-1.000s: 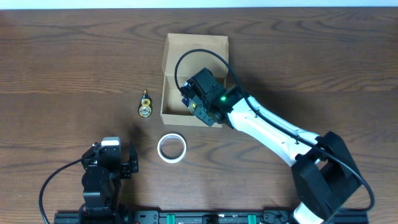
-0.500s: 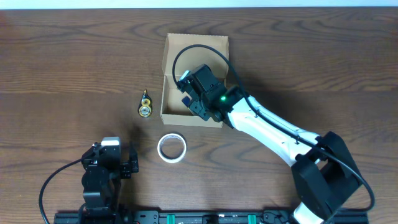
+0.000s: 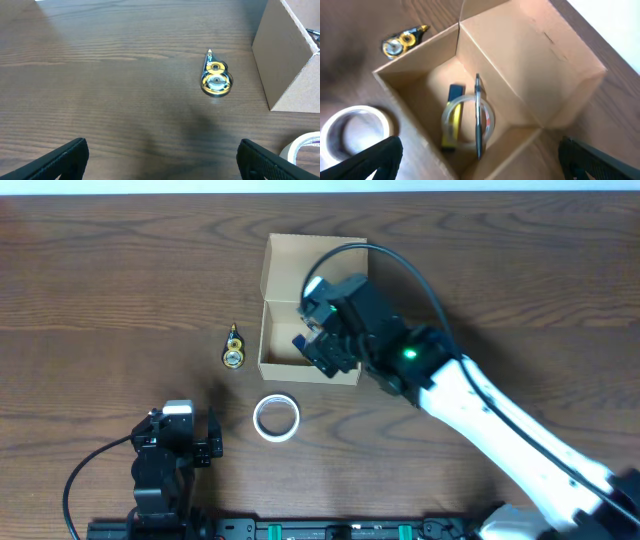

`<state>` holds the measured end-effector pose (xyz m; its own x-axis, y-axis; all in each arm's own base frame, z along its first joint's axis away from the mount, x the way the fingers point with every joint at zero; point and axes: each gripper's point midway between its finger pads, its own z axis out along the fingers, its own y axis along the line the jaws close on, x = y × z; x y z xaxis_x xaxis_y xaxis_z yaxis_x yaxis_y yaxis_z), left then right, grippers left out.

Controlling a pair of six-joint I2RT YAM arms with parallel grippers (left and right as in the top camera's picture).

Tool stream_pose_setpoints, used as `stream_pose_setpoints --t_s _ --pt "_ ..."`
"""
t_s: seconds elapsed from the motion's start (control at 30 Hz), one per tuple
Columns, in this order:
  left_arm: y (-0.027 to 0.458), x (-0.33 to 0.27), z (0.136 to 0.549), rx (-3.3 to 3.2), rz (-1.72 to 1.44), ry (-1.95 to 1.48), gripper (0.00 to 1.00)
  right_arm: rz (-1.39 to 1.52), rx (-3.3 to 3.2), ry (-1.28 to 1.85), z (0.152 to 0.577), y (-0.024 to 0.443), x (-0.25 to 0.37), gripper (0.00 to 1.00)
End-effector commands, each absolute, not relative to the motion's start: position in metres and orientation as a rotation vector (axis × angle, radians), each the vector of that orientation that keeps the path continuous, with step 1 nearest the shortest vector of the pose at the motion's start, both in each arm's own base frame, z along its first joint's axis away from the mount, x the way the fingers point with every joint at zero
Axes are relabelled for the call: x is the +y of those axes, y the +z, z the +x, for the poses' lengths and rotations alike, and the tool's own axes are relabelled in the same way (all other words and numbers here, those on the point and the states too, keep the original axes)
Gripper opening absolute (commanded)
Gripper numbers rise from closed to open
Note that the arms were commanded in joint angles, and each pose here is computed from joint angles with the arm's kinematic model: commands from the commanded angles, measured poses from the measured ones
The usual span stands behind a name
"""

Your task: Pack container

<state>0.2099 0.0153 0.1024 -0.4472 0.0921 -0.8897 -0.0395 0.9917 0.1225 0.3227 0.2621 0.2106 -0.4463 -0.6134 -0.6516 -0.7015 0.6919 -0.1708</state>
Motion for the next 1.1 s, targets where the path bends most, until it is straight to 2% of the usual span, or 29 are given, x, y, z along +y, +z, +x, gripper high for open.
stream_pose_setpoints --t_s 0.0,0.2,0.5,0.7,0.87,1.07 --pt "0.098 0.018 0.209 2.037 0.037 0.17 0.95 -0.881 2.23 0.229 0.311 0.232 0.251 0.99" --pt "0.098 0.017 0.209 2.037 0.037 0.169 0.95 -0.791 2.338 0.249 0.275 0.236 0.2 0.99" --pt "0.098 0.018 0.209 2.037 0.037 0.17 0.95 -0.467 2.297 0.293 0.221 0.217 0.123 0.99" --pt "0.097 0.018 0.209 2.038 0.037 0.17 0.95 -0.314 2.275 0.148 0.192 0.195 0.073 0.99" --pt "0.097 0.018 0.209 2.038 0.037 0.17 0.95 -0.258 2.318 0.103 0.18 0.167 0.058 0.99" --pt "0.098 0.018 0.209 2.037 0.037 0.17 0.95 -0.15 2.21 -0.034 0.208 0.154 0.044 0.99"
